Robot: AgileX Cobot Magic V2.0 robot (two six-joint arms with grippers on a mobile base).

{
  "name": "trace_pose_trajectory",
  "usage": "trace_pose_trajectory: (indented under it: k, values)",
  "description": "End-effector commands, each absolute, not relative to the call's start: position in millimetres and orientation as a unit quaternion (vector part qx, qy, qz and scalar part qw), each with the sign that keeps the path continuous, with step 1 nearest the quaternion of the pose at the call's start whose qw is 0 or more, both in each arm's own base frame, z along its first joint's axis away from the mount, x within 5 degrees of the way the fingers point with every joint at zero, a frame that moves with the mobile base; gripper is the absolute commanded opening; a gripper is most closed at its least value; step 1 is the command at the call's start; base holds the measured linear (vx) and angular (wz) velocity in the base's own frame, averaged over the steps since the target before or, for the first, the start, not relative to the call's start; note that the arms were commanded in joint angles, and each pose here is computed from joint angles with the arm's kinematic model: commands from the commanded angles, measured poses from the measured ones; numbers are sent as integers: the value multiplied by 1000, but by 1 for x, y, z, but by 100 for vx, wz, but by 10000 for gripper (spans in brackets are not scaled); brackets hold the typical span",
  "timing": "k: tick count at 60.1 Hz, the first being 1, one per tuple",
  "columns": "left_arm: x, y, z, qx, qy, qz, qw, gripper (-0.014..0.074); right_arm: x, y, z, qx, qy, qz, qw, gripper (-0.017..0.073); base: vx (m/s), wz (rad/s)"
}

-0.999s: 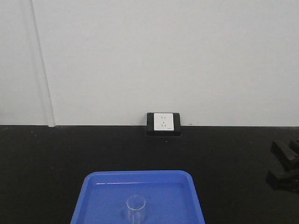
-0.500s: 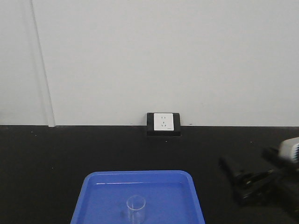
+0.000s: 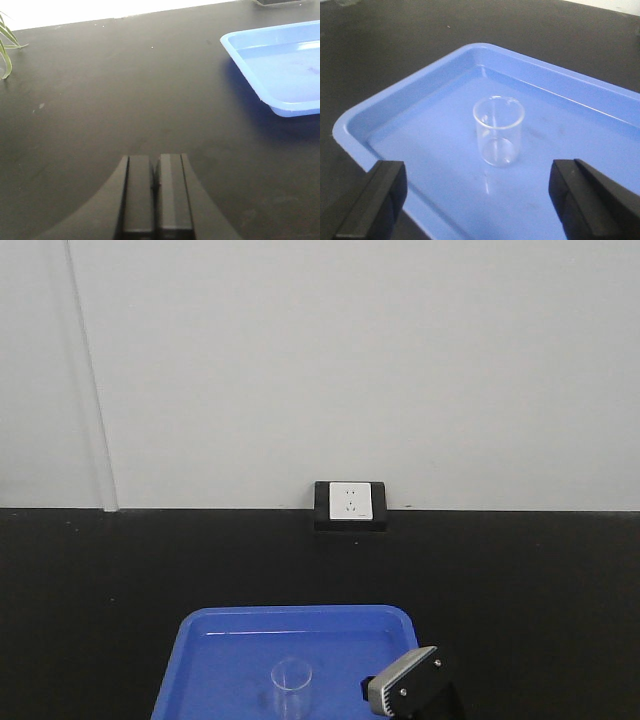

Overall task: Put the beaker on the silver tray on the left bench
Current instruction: 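Move the right gripper over the clear beaker in the blue tray, then close the right gripper on the beaker and lift it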

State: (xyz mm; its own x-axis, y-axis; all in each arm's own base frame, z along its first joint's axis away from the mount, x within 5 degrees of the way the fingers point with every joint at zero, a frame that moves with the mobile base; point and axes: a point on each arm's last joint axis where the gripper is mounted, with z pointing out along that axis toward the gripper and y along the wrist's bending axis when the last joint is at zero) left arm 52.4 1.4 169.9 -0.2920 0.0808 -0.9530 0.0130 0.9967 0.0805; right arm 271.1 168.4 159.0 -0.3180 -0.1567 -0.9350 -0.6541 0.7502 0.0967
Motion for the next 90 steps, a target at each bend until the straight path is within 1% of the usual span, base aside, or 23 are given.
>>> trace_pose_trajectory:
  k: [1, 19, 27, 35, 42, 47, 51, 53, 60, 63, 66, 67, 78, 84, 90]
  values:
    - [54, 1, 170, 31, 784, 25, 620, 1, 288, 182, 172, -257, 722, 277, 580, 611, 0, 0]
    - [54, 1, 170, 31, 784, 25, 620, 1, 331, 209, 139, -276, 725, 281, 566, 599, 0, 0]
    - [54, 1, 170, 31, 784, 25, 620, 1, 347, 216, 127, -254, 733, 294, 559, 592, 0, 0]
    - [54, 1, 170, 31, 784, 25, 620, 1, 362, 225, 123, -255, 725, 297, 566, 592, 0, 0]
    - [54, 1, 170, 31, 784, 25, 620, 1, 375, 231, 122, -239, 722, 310, 570, 591, 0, 0]
    - [54, 1, 170, 31, 784, 25, 620, 1, 381, 234, 121, -231, 724, 314, 569, 567, 0, 0]
    - [54, 1, 170, 31, 784, 25, 620, 1, 384, 235, 120, -230, 727, 311, 568, 519, 0, 0]
    - [54, 1, 170, 31, 784, 25, 620, 1, 384, 235, 120, -230, 729, 309, 566, 472, 0, 0]
    - [54, 1, 170, 31, 784, 25, 620, 1, 384, 235, 119, -231, 730, 308, 565, 251, 0, 0]
    - [54, 1, 170, 31, 784, 25, 620, 1, 384, 235, 121, -233, 728, 309, 566, 105, 0, 0]
    - [54, 1, 170, 31, 784, 25, 620, 1, 383, 235, 124, -238, 726, 309, 566, -3, 0, 0]
    - [54, 1, 170, 31, 784, 25, 620, 1, 382, 235, 126, -239, 726, 310, 566, -18, 0, 0]
    - [54, 1, 170, 31, 784, 25, 620, 1, 369, 230, 160, -247, 725, 312, 561, -15, 0, 0]
    - [54, 1, 170, 31, 784, 25, 620, 1, 354, 218, 196, -250, 735, 288, 561, -15, 0, 0]
    - [54, 1, 170, 31, 784, 25, 620, 1, 331, 198, 236, -236, 754, 250, 560, -14, 0, 0]
